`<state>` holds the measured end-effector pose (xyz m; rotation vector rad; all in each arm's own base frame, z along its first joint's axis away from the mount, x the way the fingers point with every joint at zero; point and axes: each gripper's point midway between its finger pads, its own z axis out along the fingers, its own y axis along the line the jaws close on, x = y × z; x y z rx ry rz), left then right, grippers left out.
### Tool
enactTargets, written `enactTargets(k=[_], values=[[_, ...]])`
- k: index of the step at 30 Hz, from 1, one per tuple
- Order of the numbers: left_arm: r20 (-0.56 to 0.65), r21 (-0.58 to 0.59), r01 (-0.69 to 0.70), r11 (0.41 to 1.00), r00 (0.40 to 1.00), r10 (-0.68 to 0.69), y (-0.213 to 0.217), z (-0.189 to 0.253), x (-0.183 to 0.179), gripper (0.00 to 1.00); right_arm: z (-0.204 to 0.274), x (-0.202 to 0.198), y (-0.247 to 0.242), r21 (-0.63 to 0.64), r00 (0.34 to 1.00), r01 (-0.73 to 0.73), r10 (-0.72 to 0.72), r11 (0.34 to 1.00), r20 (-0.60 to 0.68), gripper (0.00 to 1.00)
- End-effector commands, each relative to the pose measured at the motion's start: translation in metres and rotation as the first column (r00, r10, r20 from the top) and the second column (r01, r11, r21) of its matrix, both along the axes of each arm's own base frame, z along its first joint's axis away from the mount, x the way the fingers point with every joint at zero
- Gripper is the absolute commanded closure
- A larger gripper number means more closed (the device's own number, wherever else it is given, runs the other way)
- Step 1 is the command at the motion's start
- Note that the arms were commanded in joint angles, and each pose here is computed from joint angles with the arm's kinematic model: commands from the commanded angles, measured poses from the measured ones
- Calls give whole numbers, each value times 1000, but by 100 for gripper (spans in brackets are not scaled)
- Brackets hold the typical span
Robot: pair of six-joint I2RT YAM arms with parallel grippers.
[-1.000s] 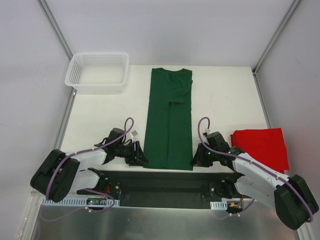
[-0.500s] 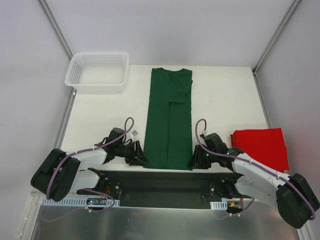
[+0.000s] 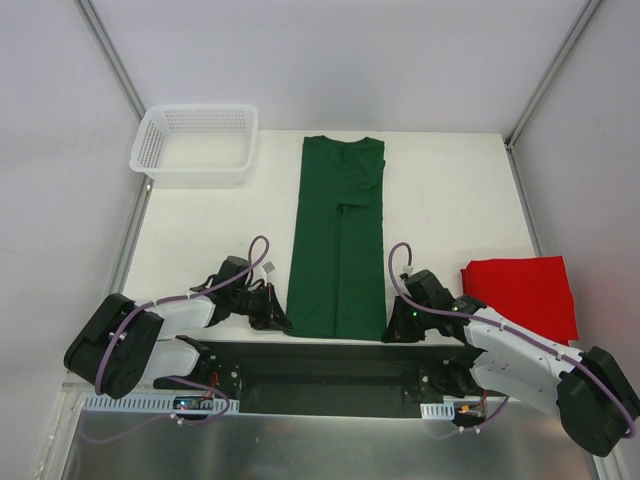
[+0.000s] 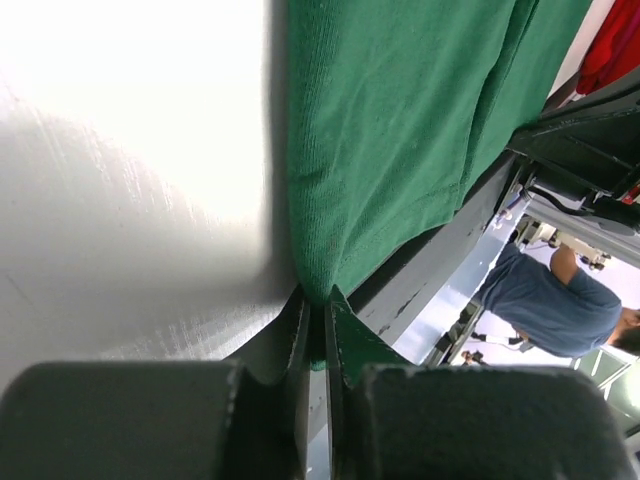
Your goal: Fold and stack the t-shirts
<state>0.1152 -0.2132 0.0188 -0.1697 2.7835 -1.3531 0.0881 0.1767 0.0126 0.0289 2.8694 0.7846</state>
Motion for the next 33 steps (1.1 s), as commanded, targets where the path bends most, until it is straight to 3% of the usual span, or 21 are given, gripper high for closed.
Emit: enactTargets(k=[1,2,19,33], values=[[34,9,22,1000,999,-22,-2,2,4,100,-3,-1,-15,-92,1000,16,-16,996,0,95],[38,8,22,1000,999,-23,-3,3,5,100,-2,0,-15,-93,1000,18,-17,995,8,99],[119,-33,28,999,993,-24,-11,29,15,100,19,13,4,-36,996,-11,14,999,85,99],[229,5,26,1000,973,-27,-15,65,30,100,60,37,5,-80,979,-23,39,997,202,99]])
